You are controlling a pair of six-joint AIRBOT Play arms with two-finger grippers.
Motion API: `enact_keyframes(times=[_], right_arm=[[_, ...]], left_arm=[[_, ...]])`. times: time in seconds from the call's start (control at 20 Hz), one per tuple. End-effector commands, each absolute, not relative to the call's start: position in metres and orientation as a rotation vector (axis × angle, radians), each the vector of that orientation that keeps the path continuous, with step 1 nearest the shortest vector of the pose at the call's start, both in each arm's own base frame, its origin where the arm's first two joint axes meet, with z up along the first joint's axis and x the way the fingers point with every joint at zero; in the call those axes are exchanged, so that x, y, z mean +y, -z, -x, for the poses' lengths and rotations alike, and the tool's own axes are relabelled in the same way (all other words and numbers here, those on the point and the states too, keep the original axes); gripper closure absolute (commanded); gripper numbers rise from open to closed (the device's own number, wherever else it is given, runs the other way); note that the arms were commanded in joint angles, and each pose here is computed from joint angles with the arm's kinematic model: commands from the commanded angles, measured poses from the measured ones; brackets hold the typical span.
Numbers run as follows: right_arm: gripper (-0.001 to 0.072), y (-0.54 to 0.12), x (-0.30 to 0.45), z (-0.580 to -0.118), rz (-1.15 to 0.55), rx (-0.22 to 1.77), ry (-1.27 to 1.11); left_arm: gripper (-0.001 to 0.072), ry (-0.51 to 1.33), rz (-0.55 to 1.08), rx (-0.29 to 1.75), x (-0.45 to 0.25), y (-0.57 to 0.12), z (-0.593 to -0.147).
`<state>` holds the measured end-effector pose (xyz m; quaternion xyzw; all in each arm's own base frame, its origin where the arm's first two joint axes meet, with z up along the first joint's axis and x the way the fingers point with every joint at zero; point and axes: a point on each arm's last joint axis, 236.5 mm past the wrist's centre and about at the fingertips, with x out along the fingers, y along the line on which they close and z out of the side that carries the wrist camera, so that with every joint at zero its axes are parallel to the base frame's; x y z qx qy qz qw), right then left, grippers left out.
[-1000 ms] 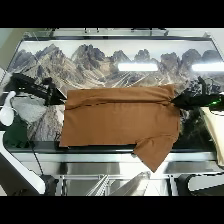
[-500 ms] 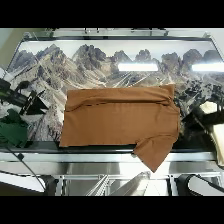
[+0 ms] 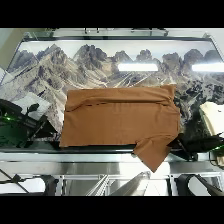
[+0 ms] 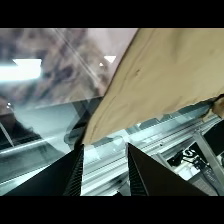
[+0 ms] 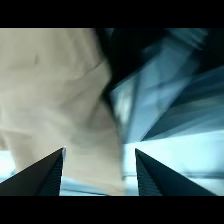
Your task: Fold the shirts.
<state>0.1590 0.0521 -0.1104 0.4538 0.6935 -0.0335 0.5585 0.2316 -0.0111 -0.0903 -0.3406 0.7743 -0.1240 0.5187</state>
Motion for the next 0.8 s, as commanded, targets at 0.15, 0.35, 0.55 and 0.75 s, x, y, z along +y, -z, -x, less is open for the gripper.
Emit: enact_keyframes(times=[0.15, 0.35, 0.55, 0.75], right_arm=[[0.0221, 0.136, 0.054, -0.160, -1.025, 1.561, 0.106], [0.0465, 0.131, 0.060, -0.165, -1.026, 1.542, 0.047], [0.0686, 0.126, 0.064, -0.163, -1.040, 1.547, 0.034], [0.0686, 0.121, 0.062, -0.168, -1.020, 1.508, 0.030]], left_arm=[[0.0414, 0.269, 0.799, 1.838, -0.022, 0.118, -0.205], [0.0414, 0.264, 0.804, 1.842, -0.023, 0.120, -0.202], [0.0415, 0.258, 0.788, 1.831, -0.023, 0.123, -0.205], [0.0415, 0.256, 0.724, 1.811, -0.028, 0.130, -0.213]])
